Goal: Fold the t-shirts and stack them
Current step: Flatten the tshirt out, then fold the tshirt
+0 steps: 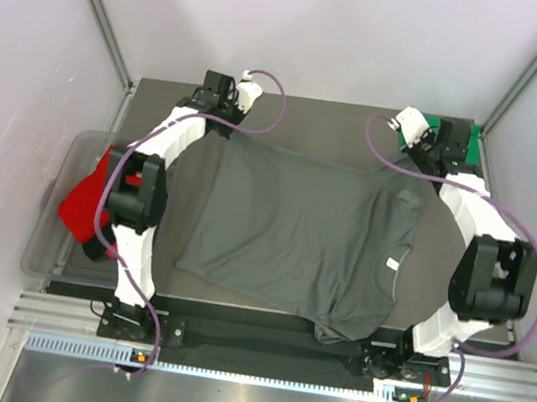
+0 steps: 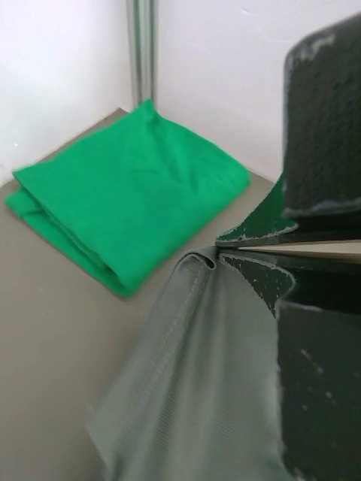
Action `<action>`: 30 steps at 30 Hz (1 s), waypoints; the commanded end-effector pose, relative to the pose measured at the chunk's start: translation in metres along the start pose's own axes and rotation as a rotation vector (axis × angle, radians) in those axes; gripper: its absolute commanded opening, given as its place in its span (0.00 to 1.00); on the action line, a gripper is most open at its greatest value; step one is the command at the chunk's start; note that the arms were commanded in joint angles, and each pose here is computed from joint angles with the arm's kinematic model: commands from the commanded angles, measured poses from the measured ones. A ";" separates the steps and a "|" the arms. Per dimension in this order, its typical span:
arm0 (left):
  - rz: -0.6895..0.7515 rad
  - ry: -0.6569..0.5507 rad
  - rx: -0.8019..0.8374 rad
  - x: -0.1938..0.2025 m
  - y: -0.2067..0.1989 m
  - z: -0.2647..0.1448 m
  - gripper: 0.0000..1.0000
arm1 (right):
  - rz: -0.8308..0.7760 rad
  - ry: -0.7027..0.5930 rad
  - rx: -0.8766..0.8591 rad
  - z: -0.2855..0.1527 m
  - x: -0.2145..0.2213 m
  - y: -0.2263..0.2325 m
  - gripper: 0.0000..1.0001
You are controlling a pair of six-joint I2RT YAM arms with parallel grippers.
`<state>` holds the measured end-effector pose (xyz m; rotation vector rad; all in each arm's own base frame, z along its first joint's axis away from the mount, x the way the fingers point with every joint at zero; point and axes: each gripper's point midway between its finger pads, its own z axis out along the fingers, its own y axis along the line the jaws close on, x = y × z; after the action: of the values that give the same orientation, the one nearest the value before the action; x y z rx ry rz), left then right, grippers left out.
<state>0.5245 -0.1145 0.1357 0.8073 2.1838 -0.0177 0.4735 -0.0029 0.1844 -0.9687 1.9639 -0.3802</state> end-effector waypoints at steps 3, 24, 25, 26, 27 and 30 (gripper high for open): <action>-0.006 -0.205 -0.134 -0.063 0.041 0.036 0.00 | 0.045 -0.037 0.225 0.040 -0.027 -0.060 0.00; 0.111 -0.513 -0.444 -0.158 0.072 0.079 0.00 | 0.151 -0.001 0.348 0.096 -0.022 -0.094 0.00; 0.092 -0.517 -0.429 -0.158 0.069 0.077 0.00 | 0.160 -0.003 0.354 0.093 -0.022 -0.095 0.00; 0.071 -0.522 -0.413 -0.160 0.068 0.075 0.00 | 0.167 -0.001 0.357 0.092 -0.019 -0.097 0.00; 0.075 -0.501 -0.392 -0.161 0.066 0.073 0.00 | 0.172 -0.002 0.359 0.088 -0.017 -0.098 0.00; 0.087 -0.473 -0.375 -0.156 0.062 0.074 0.00 | 0.175 0.004 0.350 0.086 -0.014 -0.094 0.00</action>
<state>0.6842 -0.1706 0.1535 0.6686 1.7101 0.2355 0.5975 -0.0380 0.1667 -0.6427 1.9459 -0.5871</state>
